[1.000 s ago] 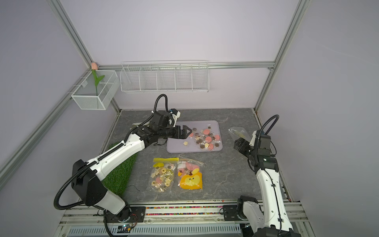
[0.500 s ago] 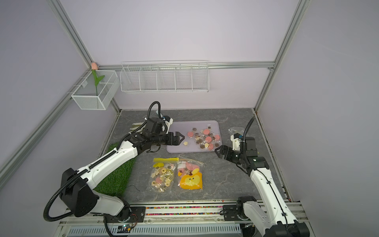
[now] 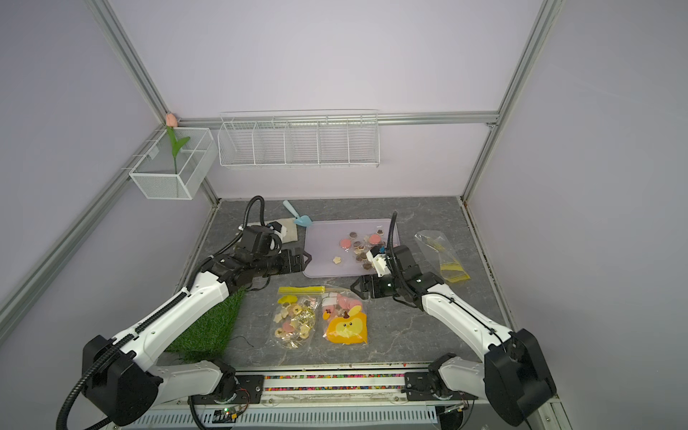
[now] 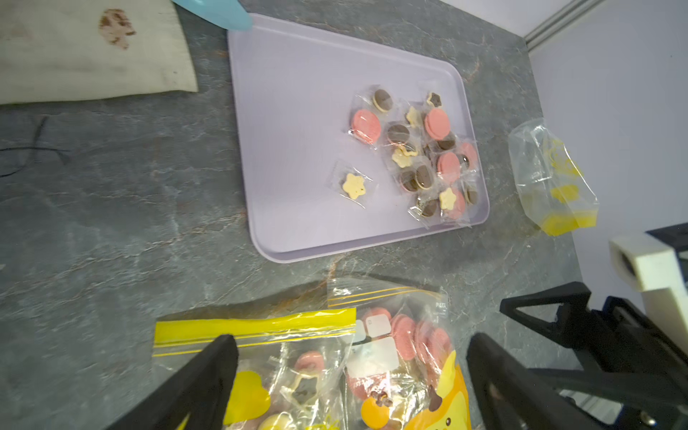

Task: Pour cookies out of the ziploc bag
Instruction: Place the ziploc bag at the center of the board, then pick up the ziploc bag from the center of the board.

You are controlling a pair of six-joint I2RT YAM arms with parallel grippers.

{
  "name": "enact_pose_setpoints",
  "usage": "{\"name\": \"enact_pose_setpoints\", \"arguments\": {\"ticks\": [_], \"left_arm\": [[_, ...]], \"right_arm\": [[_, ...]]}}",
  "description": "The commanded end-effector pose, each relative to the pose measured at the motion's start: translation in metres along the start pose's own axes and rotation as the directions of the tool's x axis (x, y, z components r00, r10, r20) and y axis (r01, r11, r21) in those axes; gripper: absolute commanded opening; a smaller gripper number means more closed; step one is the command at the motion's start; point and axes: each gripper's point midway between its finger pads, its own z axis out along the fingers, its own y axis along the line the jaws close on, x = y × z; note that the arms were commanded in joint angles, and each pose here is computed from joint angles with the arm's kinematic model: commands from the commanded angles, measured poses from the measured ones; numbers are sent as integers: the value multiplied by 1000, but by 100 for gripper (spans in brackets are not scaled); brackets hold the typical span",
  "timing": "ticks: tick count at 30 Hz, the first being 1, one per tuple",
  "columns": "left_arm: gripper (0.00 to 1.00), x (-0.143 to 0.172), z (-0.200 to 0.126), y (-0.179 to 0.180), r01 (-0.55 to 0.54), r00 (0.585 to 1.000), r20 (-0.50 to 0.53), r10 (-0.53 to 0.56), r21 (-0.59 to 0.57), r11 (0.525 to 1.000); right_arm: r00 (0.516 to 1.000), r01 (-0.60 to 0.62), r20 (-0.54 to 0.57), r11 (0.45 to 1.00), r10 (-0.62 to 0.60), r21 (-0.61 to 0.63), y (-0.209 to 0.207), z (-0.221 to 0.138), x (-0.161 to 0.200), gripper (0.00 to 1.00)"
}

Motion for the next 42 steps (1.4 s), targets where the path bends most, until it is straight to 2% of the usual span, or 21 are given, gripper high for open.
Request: {"name": "enact_pose_setpoints", "arguments": {"ticks": [1, 9, 11, 26, 33, 38, 42], "left_arm": [[98, 2, -12, 18, 54, 998, 17, -53, -42, 998], [99, 6, -25, 39, 103, 995, 26, -101, -93, 990], [99, 8, -28, 44, 113, 993, 29, -110, -101, 988], [98, 18, -31, 52, 153, 988, 20, -152, -90, 984], [97, 23, -32, 53, 151, 988, 16, -150, -93, 984], [97, 24, -34, 54, 147, 989, 12, -146, -97, 984], [97, 23, -36, 55, 146, 989, 22, -145, -101, 984]], "right_arm": [[994, 101, 37, 995, -101, 11, 16, 20, -18, 85], [992, 123, 0, 992, -123, -23, 33, 75, -16, 78], [990, 137, 19, 990, -137, -19, 39, 81, -26, 77], [994, 105, -32, 993, -107, -63, 37, 125, -20, 72], [991, 119, -47, 988, -125, -103, 51, 143, -19, 63], [990, 115, -62, 985, -124, -126, 58, 153, -18, 51], [988, 114, -86, 982, -128, -149, 62, 160, -14, 45]]}}
